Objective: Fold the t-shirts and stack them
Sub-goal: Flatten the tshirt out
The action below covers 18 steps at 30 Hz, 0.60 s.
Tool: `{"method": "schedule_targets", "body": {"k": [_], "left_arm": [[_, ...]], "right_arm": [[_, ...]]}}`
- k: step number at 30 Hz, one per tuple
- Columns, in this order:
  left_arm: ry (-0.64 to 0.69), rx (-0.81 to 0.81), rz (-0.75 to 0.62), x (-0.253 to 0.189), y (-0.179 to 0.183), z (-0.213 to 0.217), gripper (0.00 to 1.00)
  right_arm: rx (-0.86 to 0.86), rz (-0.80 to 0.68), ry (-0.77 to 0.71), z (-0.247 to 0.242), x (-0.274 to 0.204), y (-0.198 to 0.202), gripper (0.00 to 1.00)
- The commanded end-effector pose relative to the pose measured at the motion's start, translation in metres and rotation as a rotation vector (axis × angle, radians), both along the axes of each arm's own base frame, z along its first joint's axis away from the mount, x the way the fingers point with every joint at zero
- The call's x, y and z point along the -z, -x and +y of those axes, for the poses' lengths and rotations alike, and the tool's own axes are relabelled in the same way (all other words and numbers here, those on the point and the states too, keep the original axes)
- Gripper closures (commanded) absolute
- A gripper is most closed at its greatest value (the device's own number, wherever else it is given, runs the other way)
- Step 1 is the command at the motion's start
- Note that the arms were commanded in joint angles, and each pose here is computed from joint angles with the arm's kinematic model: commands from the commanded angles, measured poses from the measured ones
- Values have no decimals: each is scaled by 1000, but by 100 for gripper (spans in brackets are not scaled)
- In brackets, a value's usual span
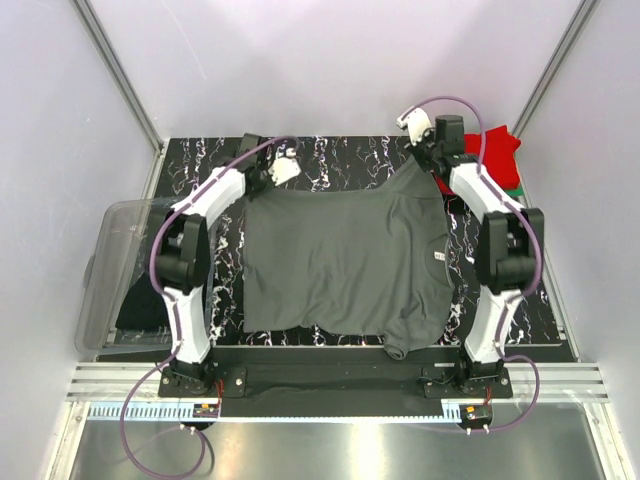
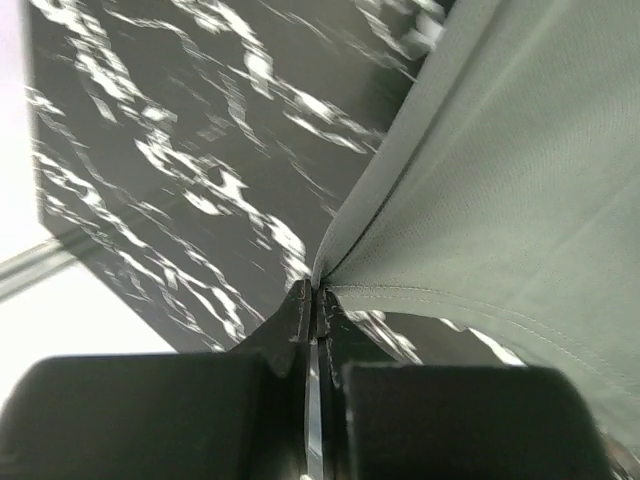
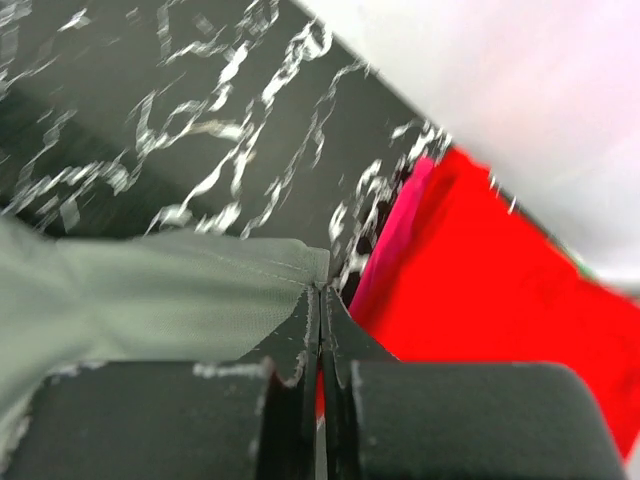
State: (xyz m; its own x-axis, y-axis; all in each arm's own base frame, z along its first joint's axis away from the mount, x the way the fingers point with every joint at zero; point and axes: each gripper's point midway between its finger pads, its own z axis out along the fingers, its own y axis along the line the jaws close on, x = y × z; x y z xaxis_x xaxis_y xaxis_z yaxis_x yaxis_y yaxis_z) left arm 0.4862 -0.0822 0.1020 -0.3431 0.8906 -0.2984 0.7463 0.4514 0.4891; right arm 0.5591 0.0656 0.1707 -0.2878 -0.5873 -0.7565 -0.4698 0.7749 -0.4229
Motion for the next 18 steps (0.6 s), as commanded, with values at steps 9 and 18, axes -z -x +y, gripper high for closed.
{"method": "schedule_targets", "body": {"k": [9, 18], "left_arm": [[-40, -134, -182, -4, -98, 15, 78], [-5, -143, -315, -20, -133, 11, 94]], "right_arm": [[62, -153, 13, 1, 7, -112, 100], [78, -199, -19, 5, 8, -151, 100]]}}
